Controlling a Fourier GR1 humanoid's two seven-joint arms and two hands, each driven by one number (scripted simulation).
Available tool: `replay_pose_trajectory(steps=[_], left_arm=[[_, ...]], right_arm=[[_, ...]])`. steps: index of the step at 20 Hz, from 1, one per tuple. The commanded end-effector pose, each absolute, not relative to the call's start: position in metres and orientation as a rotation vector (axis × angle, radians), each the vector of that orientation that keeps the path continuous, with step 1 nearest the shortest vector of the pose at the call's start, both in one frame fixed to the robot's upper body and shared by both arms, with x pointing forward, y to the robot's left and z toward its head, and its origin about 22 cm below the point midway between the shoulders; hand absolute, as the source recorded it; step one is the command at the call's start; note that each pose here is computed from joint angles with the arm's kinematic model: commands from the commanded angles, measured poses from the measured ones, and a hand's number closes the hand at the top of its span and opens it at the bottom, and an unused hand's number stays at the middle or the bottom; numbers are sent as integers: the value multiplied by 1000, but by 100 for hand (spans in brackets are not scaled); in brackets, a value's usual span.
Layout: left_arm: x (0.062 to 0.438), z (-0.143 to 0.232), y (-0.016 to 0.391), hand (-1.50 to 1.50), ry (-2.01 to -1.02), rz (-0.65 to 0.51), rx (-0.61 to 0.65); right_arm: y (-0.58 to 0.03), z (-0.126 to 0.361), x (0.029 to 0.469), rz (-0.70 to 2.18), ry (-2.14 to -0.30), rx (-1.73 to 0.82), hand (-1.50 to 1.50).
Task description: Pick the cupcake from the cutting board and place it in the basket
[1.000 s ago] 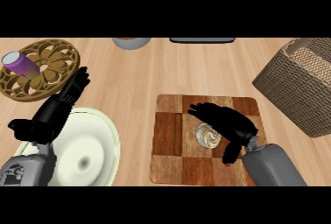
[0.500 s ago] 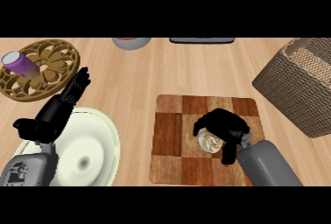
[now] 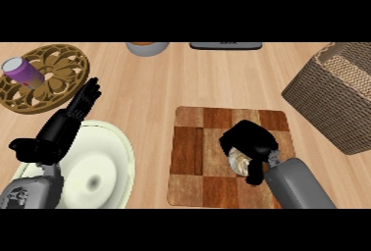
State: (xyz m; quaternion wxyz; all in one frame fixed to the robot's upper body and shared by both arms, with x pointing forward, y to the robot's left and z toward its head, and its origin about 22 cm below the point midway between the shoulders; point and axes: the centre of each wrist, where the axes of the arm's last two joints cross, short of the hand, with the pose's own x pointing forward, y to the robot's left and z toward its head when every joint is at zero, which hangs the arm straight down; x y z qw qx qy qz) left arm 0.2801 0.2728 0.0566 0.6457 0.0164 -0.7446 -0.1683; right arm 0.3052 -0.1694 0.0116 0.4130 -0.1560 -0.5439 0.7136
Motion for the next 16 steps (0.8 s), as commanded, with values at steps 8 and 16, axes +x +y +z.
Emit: replay_pose_trajectory(steps=[8,16], left_arm=[[281,63,270,0,-1704,-391,32],[288,58,250,0,-1692,-417,-5]], right_arm=[[-202,34,347,797,-874,-1002,150],[-145,77,377,356,-1095,-999,150]])
